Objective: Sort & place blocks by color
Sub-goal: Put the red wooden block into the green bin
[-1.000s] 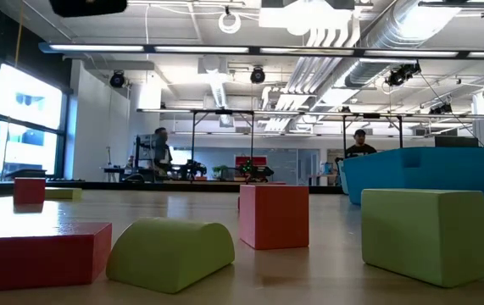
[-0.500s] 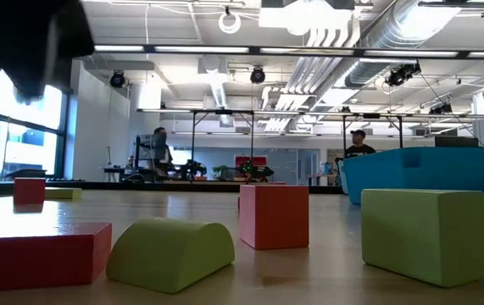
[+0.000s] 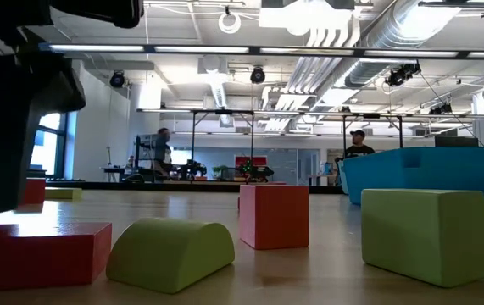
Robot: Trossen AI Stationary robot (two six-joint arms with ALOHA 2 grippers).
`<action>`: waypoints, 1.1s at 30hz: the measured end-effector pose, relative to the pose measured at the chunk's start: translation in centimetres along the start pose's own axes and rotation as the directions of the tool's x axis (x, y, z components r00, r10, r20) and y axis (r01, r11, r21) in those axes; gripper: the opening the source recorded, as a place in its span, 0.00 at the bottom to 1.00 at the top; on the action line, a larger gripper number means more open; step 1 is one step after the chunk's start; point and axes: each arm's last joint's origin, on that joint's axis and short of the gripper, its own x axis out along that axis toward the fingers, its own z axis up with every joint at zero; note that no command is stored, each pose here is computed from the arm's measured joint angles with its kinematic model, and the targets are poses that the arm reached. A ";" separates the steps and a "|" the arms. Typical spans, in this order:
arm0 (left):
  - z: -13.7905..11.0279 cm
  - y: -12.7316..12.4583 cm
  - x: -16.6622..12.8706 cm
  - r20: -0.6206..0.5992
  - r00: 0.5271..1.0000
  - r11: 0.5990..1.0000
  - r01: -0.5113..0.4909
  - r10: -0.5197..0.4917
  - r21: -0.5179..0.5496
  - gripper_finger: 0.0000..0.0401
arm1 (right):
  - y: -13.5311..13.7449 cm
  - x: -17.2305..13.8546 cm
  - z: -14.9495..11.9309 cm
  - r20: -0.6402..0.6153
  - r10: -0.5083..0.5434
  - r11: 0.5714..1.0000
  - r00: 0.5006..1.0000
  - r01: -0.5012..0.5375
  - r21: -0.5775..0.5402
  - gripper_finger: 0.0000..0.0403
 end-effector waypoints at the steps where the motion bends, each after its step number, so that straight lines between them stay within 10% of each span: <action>1: -0.1 -0.1 0.2 0.002 1.000 1.000 0.004 -0.004 0.003 0.61 | 0.0 0.0 0.0 0.000 0.000 1.000 1.000 0.000 0.000 0.51; 33: -0.1 0.0 2.4 0.051 0.998 0.997 -0.046 0.043 0.057 0.61 | 0.0 0.0 0.2 0.027 -0.004 0.998 1.000 0.002 0.057 0.51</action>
